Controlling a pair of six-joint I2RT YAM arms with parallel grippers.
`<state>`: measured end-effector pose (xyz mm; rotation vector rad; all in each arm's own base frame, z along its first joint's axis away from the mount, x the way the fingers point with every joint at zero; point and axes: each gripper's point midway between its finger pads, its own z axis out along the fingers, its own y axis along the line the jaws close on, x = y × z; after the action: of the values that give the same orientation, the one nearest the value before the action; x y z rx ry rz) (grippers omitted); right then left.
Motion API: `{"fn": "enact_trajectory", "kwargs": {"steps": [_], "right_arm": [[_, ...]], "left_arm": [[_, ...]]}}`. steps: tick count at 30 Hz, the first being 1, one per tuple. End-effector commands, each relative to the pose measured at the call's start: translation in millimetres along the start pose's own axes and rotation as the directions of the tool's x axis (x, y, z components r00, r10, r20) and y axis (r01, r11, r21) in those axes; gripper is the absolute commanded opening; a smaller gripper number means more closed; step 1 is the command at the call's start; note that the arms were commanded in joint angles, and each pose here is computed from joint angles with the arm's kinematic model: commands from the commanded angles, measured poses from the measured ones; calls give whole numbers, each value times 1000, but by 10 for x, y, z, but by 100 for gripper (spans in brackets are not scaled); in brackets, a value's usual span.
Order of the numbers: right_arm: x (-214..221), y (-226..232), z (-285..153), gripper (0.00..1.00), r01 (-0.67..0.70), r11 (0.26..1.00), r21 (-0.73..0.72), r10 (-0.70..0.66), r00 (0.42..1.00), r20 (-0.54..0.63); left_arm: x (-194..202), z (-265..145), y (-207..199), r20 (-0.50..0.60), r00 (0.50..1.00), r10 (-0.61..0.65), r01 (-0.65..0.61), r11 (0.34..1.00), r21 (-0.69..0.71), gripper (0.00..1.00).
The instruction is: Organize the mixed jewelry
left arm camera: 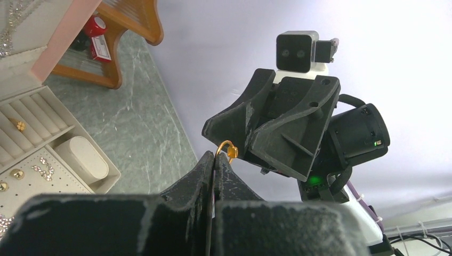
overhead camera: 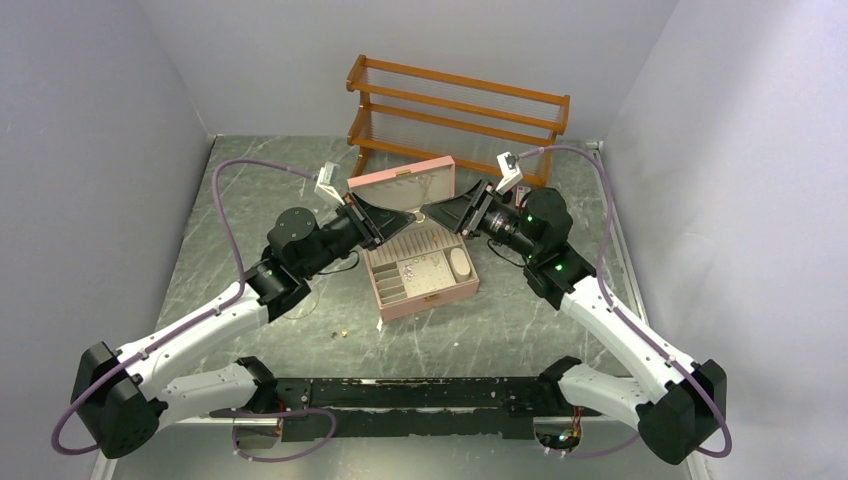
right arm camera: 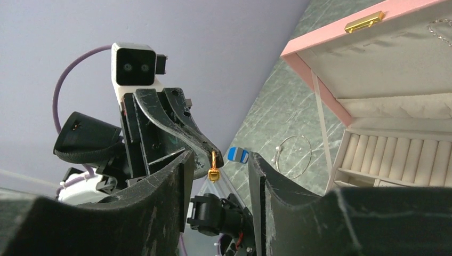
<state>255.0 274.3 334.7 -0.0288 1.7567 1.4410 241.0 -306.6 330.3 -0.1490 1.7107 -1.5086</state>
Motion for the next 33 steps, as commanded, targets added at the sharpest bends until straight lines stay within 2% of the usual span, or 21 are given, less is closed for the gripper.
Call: {"fn": "enact_trajectory", "kwargs": {"steps": [1,8,15,24,30,33], "right_arm": [[-19,91,-38,45,33,998,-47,-32,999,5],[-9,143,-37,30,43,996,-80,-43,999,0],[9,99,-27,29,44,997,-60,-45,999,-12],[44,6,-23,40,47,999,-24,-48,999,-21],[68,-6,-25,28,46,999,-28,-47,999,-28],[67,-4,-26,26,47,998,-29,-48,998,-28]], "left_arm": [[-130,13,-197,37,999,22,-24,999,36,5],[-110,33,-204,30,1000,4,-5,999,48,5],[-121,44,-229,31,1000,5,-7,998,54,5],[-131,46,-232,36,999,5,-7,998,55,5],[-126,54,-221,35,999,3,-4,999,52,5],[-125,60,-215,35,999,1,-3,999,51,5]]}}
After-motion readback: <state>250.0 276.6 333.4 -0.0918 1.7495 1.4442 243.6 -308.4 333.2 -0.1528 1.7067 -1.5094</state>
